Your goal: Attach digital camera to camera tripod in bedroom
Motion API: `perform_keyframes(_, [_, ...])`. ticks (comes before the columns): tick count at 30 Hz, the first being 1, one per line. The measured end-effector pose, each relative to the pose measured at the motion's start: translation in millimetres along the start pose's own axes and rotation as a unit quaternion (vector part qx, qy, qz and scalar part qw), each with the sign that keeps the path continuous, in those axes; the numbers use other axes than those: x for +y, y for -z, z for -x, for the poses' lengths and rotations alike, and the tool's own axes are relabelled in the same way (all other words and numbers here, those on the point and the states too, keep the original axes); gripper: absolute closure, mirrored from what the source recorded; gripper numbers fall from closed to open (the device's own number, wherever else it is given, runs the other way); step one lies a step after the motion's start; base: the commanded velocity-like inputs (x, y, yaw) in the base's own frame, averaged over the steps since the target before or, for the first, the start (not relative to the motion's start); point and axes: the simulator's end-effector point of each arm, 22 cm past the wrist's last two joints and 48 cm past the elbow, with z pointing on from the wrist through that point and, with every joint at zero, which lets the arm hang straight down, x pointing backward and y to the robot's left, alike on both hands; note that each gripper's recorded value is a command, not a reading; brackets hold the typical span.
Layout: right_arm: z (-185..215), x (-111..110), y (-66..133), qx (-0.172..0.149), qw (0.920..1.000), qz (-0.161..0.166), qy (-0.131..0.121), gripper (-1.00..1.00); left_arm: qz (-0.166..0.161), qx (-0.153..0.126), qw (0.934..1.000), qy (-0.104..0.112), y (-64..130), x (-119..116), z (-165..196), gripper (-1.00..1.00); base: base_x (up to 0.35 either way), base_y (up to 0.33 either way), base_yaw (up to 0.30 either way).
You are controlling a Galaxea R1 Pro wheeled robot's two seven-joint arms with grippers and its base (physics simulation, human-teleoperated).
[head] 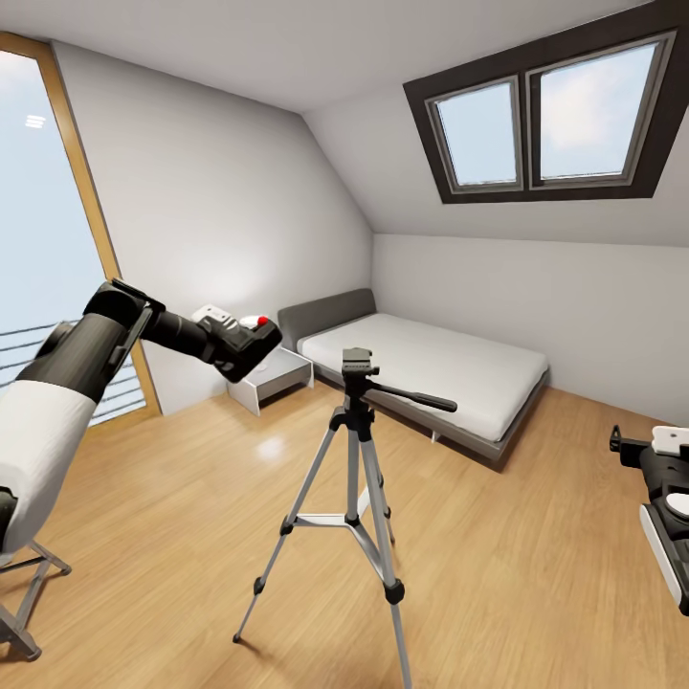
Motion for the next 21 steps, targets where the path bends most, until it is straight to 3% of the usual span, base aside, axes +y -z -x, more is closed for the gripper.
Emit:
perform_keyframes(7, [0, 0, 0.1, -0.001, 1.0000, 0.000, 0.003, -1.00, 0.000, -0.004, 1.0000, 0.004, 4.1, -4, 9, 1.00, 0.000, 0.000, 0.000])
perform_keyframes(14, [0, 0, 0.1, -0.001, 1.0000, 0.000, 0.004, -1.00, 0.002, -0.015, 0.9998, -0.012, 8.9, -12, 22, 1.00, 0.000, 0.000, 0.000])
perform_keyframes(21, [0, 0, 0.0, -0.001, 1.0000, -0.001, 0.004, -1.00, 0.004, -0.003, 0.9995, -0.031, 3.7, -20, 21, 1.00, 0.000, 0.000, 0.000])
